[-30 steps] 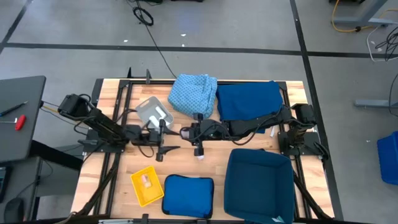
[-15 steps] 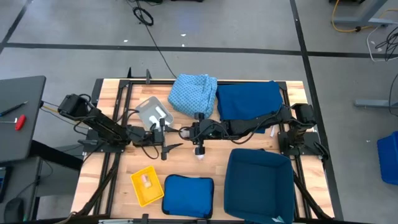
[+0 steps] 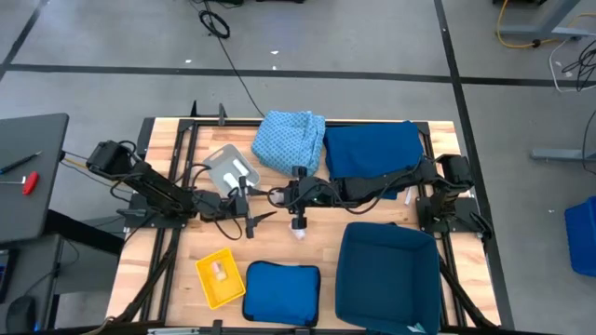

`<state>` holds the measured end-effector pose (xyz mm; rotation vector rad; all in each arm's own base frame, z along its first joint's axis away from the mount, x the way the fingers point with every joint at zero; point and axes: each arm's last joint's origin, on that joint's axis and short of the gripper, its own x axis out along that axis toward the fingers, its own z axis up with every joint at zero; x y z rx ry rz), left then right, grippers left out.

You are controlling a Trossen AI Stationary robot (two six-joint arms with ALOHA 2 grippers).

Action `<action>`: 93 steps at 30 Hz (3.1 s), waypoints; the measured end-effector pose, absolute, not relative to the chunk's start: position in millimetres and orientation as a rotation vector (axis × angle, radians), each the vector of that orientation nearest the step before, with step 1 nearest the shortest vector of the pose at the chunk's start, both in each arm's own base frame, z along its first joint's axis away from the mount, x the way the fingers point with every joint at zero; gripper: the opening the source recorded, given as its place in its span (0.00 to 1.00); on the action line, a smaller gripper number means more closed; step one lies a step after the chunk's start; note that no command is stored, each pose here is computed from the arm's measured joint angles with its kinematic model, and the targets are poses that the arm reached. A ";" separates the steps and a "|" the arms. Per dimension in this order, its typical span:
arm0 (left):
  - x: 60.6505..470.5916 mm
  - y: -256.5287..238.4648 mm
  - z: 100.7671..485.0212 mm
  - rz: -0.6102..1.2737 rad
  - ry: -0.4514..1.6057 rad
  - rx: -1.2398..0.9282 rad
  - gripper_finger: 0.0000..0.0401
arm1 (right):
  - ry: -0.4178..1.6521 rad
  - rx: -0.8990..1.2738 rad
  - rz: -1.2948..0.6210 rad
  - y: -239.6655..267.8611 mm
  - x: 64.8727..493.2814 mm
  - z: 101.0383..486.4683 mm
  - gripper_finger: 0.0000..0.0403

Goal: Pick & place medical supplies in basket/bin
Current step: Put the top white medicine bottle into the yellow bin

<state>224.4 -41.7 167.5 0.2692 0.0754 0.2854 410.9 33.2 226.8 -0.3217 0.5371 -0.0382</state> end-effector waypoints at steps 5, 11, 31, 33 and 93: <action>224.3 -40.6 167.0 0.327 0.093 0.304 0.67 | 0.538 -0.325 -0.043 33.1 410.9 226.9 0.34; 223.0 -38.6 164.4 0.387 0.124 0.316 0.68 | 0.542 -0.330 -0.021 34.4 410.8 227.4 0.34; 221.8 -39.5 165.4 0.324 0.131 0.304 0.67 | 0.542 -0.349 -0.001 37.8 409.9 228.3 0.34; 220.4 -40.0 166.6 0.289 0.138 0.293 0.67 | 0.547 -0.350 0.001 38.0 409.6 227.8 0.34; 231.8 -50.0 181.0 0.195 0.159 0.309 0.37 | 0.562 -0.353 -0.007 36.7 409.0 225.2 0.33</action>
